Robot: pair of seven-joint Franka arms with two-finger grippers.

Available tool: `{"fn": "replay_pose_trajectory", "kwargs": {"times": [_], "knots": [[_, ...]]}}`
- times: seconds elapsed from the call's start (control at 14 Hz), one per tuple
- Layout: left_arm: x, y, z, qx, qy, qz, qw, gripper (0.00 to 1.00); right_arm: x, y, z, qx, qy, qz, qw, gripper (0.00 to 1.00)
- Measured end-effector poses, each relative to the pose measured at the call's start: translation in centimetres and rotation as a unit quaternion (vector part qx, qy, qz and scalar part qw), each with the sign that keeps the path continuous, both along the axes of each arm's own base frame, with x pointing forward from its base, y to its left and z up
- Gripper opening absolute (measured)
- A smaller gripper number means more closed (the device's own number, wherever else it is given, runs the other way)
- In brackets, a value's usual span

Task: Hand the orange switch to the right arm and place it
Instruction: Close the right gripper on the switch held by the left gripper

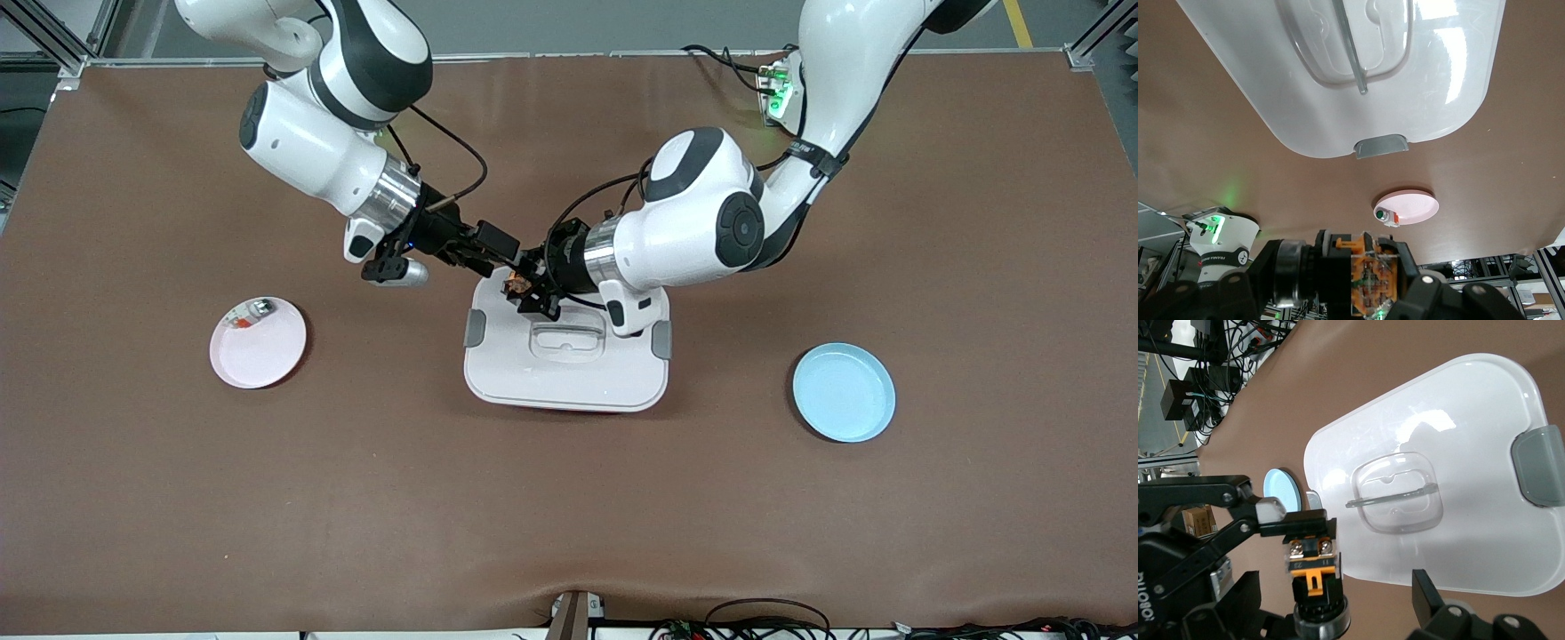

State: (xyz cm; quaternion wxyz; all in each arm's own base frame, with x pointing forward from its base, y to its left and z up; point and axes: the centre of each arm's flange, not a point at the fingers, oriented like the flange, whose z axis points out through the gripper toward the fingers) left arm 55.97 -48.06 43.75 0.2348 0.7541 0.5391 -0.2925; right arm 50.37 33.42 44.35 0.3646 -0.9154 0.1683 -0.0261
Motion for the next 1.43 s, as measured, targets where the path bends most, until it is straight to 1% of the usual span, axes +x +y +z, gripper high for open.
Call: {"fn": "replay_pose_trajectory", "kwargs": {"times": [0.29,0.64,0.71,0.79,0.86,1.0,1.07,1.14,1.43], "knots": [[0.0,0.0,0.0,-0.002,0.004,0.003,1.000,0.73,-0.2,0.6,-0.8,-0.004,0.003,0.008,1.000,1.00],[-0.3,-0.3,0.1,-0.003,0.005,0.001,1.000,0.73,-0.2,1.1,-0.2,0.000,-0.003,0.012,1.000,1.00],[-0.3,-0.3,0.1,-0.003,0.005,0.001,1.000,0.73,-0.2,1.2,-0.1,0.000,-0.003,0.012,1.000,0.95],[-0.3,-0.3,0.1,-0.003,0.005,0.001,1.000,0.73,-0.2,1.2,-0.1,0.000,-0.003,0.012,1.000,0.85],[-0.3,-0.3,0.1,-0.003,0.005,0.001,1.000,0.73,-0.1,1.4,-0.1,0.001,-0.004,0.013,1.000,0.71],[-0.3,-0.3,0.1,-0.003,0.005,0.001,1.000,0.73,-0.1,1.5,-0.1,0.001,-0.004,0.014,1.000,0.52],[-0.3,-0.4,0.1,-0.003,0.005,0.001,1.000,0.73,-0.1,1.5,-0.1,0.001,-0.004,0.014,1.000,0.40],[-0.3,-0.3,0.1,-0.003,0.005,0.001,1.000,0.73,-0.1,1.6,0.0,0.002,-0.005,0.016,1.000,0.33],[-0.3,-0.3,0.1,-0.003,0.005,0.001,1.000,0.73,-0.1,1.6,0.0,0.002,-0.006,0.016,1.000,0.33]]}}
